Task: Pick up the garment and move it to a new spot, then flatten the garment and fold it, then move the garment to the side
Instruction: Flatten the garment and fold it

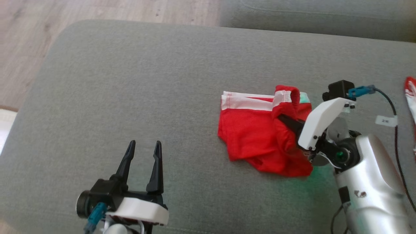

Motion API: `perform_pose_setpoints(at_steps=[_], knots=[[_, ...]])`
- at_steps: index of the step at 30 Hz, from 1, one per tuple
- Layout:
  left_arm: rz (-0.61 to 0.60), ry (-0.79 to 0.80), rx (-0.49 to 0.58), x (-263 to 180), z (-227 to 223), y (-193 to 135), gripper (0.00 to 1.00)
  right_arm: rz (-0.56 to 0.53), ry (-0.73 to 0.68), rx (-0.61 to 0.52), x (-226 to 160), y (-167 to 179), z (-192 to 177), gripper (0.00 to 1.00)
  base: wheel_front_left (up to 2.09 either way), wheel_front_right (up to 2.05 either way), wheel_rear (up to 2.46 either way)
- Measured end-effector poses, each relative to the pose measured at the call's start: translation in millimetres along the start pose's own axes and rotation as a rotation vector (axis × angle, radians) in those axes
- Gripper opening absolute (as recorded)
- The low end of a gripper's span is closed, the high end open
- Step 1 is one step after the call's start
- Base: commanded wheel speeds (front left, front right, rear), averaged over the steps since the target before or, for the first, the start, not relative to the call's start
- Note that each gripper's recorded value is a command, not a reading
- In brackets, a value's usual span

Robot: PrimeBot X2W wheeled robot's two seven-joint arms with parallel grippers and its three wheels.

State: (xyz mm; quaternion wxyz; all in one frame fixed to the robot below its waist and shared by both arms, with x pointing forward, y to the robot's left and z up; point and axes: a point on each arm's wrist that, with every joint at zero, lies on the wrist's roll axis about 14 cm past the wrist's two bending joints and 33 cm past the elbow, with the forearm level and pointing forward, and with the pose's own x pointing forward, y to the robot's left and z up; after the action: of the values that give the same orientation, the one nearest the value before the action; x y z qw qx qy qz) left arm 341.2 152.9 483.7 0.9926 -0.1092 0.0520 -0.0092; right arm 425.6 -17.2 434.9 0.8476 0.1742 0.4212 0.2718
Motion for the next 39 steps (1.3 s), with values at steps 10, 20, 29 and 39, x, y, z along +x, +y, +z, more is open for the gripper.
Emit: perform_pose_setpoints(at_steps=[10,20,29,39], knots=[[0.042,0.008,-0.021,-6.0,-6.0,9.0,1.0,0.075,0.058,-0.052,34.3,33.8,-8.5,1.0,0.0,0.0,0.0],[0.016,0.001,-0.016,-2.0,-6.6,2.7,1.0,0.202,-0.002,-0.034,38.6,73.5,5.6,1.0,0.0,0.0,0.0],[-0.055,0.002,-0.013,9.1,-6.6,-16.6,1.0,0.093,-0.288,-0.193,16.0,57.2,56.9,1.0,0.0,0.0,0.0],[-0.107,-0.017,-0.006,22.8,-2.3,-29.0,1.0,-0.153,-0.586,-0.262,-52.1,-17.4,63.1,1.0,0.0,0.0,0.0]])
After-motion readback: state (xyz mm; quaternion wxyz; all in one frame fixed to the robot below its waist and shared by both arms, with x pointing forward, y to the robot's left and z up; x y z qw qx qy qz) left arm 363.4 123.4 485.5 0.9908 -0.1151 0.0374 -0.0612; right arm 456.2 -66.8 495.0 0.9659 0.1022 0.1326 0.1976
